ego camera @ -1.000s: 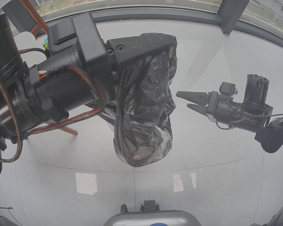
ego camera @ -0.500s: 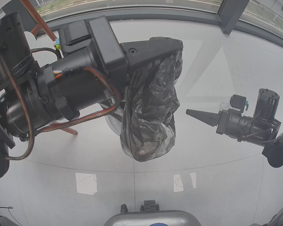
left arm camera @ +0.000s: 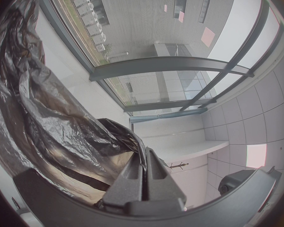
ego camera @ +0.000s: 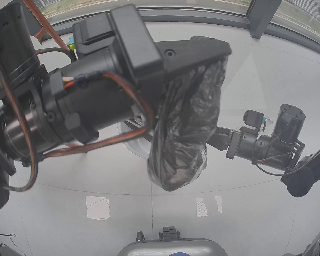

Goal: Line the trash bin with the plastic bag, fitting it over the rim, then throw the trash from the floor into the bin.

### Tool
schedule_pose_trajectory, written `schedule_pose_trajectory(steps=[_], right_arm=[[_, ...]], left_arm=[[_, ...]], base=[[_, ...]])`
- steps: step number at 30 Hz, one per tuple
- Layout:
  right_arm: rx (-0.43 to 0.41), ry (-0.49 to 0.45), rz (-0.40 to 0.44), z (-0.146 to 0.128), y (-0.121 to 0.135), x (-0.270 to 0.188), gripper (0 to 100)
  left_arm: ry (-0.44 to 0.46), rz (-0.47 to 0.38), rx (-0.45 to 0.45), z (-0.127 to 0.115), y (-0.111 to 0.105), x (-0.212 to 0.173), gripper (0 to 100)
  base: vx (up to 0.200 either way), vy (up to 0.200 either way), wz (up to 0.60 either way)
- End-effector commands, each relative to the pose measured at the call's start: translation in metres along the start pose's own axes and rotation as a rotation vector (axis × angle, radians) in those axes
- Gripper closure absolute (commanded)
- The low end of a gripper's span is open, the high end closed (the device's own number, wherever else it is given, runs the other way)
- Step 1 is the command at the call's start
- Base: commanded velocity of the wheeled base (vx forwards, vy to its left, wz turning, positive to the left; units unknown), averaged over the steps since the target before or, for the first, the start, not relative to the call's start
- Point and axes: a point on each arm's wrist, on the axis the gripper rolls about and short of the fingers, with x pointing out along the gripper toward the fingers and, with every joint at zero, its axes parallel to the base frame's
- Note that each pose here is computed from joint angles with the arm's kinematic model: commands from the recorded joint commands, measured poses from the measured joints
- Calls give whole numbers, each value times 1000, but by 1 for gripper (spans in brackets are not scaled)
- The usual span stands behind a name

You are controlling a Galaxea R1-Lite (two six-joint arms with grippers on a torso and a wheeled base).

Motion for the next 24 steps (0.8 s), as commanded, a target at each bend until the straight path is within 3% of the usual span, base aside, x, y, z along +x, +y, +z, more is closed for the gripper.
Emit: schedule_pose_trajectory(steps=[1, 15, 24], right_arm=[[-19, 8, -2, -6, -9, 13, 0], [-100, -65, -55, 7, -34, 10, 0], [-106, -88, -52, 15, -36, 12, 0]], left_arm=[[35, -34, -16, -10, -9, 4, 100], [34, -33, -15, -10, -10, 2, 100], [47, -54, -19, -14, -15, 4, 100]], base=[[0, 0, 0], [0, 0, 0], [0, 0, 0]])
